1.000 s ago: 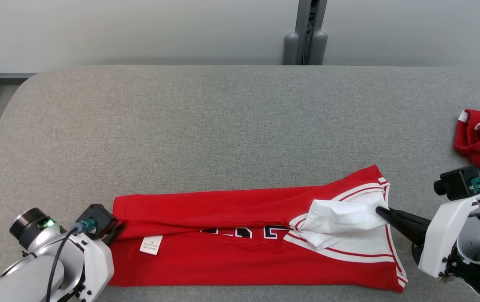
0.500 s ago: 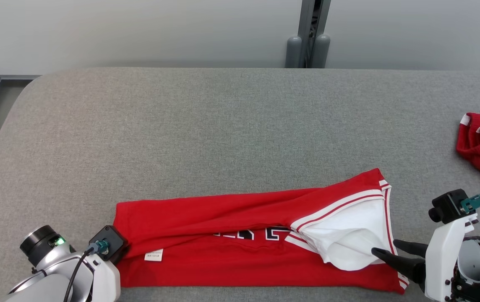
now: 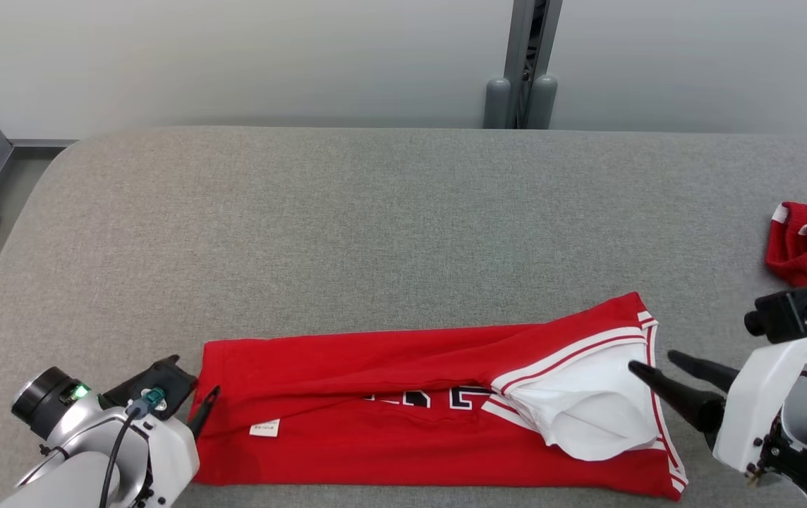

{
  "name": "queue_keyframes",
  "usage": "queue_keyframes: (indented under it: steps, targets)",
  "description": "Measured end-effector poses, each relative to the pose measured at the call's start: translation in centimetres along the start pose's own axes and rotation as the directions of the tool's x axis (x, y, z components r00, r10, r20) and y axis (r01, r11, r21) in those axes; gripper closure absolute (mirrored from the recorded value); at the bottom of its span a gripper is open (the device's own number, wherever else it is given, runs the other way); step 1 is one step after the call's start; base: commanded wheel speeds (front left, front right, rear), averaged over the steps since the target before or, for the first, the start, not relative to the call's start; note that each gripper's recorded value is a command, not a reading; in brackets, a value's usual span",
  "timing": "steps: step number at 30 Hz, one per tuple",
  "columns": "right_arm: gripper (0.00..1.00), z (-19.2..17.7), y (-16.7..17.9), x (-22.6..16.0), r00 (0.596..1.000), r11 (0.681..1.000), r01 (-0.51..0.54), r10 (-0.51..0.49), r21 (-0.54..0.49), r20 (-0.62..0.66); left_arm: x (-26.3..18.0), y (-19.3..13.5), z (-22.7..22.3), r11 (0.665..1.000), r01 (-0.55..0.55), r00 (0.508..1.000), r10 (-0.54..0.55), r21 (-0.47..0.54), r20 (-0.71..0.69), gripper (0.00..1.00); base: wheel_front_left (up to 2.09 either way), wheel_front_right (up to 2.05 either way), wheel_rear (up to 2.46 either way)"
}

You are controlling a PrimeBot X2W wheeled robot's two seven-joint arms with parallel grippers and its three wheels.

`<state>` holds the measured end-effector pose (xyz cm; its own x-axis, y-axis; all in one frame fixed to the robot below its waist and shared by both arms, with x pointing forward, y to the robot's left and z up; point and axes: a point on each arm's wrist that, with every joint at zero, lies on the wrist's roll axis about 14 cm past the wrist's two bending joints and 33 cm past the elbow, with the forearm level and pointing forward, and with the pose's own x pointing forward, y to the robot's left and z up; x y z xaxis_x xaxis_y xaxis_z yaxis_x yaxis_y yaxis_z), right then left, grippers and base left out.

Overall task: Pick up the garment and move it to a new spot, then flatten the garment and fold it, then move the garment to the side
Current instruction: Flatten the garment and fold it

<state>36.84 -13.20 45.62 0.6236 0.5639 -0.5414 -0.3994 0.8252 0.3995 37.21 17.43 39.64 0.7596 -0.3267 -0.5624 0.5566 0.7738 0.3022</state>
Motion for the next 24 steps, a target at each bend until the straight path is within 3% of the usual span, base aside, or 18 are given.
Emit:
queue_keyframes:
  steps: [8, 15, 21, 24]
  targets:
    - [0.0, 5.3, 1.4, -0.2, 0.956, 1.0, 0.002, -0.005, 0.009, 0.294, -0.3, 3.0, 3.9, 0.97, -0.178, 0.962, 0.207, -0.165, 0.179, 0.0, 0.0, 0.0, 0.0]
    - [0.0, 7.9, 1.1, -0.6, 0.868, 0.998, 0.046, -0.055, 0.031, 0.493, -1.0, 4.7, 6.2, 0.897, -0.289, 0.89, 0.38, -0.334, 0.25, 0.0, 0.0, 0.0, 0.0]
    - [0.0, 8.0, 0.7, -0.5, 0.807, 0.994, 0.064, -0.103, 0.088, 0.582, -2.7, 5.8, 9.2, 0.827, -0.338, 0.795, 0.507, -0.45, 0.334, 0.0, 0.0, 0.0, 0.0]
    - [0.0, 7.1, 0.1, -0.2, 0.796, 0.988, 0.076, -0.14, 0.133, 0.589, -3.5, 6.0, 9.8, 0.794, -0.359, 0.751, 0.558, -0.491, 0.353, 0.0, 0.0, 0.0, 0.0]
